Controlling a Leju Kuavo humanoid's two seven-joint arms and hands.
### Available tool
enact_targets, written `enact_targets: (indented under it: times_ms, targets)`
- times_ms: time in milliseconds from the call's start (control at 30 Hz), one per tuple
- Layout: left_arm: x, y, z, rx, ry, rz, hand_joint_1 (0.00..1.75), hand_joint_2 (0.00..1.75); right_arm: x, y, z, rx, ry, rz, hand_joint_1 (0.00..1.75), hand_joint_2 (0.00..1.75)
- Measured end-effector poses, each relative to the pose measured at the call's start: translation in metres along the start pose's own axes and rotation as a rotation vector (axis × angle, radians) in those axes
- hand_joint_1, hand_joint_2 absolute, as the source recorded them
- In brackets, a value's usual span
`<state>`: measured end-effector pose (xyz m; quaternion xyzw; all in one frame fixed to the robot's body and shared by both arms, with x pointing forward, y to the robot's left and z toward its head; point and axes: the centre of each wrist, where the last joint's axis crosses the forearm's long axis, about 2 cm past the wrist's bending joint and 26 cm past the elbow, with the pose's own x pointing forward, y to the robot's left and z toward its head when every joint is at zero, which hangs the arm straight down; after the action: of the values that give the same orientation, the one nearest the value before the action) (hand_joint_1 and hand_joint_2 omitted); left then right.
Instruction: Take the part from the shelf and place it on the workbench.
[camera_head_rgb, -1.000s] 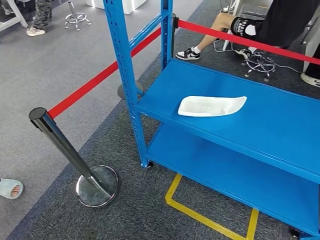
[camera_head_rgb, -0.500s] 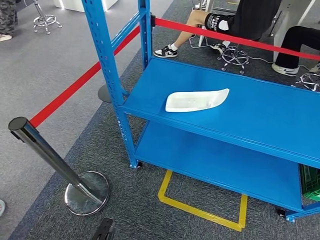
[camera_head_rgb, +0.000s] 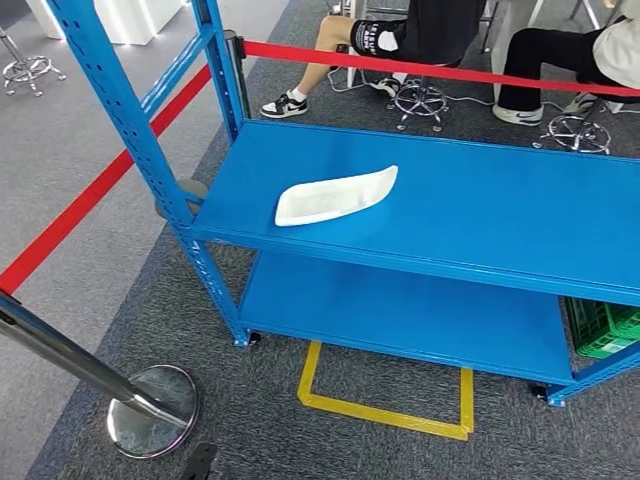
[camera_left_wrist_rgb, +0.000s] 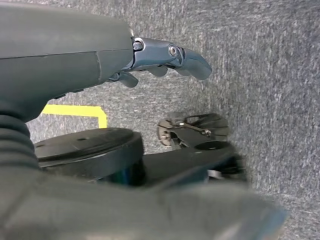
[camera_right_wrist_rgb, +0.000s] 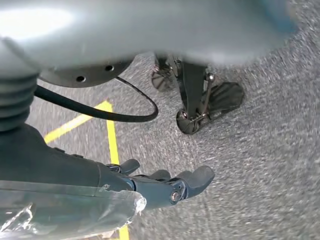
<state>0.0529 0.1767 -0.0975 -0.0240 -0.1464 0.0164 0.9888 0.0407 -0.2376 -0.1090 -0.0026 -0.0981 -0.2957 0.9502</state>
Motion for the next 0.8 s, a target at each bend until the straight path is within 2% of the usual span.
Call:
enact_targets:
  times_ms: [400, 600, 733, 800]
  targets:
    - [-0.0014, -0.0002, 0.0003, 0.002, 0.017, 0.005, 0.00, 1.75, 0.0013, 0.0001, -0.0002, -0.009, 0.018, -0.094, 0.00, 1.75]
    - [-0.0015, 0.0020, 0.0000, 0.020, 0.054, 0.008, 0.00, 1.75, 0.0016, 0.0011, -0.0002, 0.050, 0.081, -0.383, 0.00, 1.75]
    - [-0.0016, 0.0030, -0.0002, 0.022, 0.067, 0.010, 0.00, 1.75, 0.0015, 0.0014, -0.0002, 0.069, 0.093, -0.419, 0.00, 0.00]
    - [-0.0016, 0.0033, -0.0003, 0.017, 0.072, 0.016, 0.00, 1.75, 0.0015, 0.0015, -0.0002, 0.072, 0.098, -0.428, 0.00, 0.00]
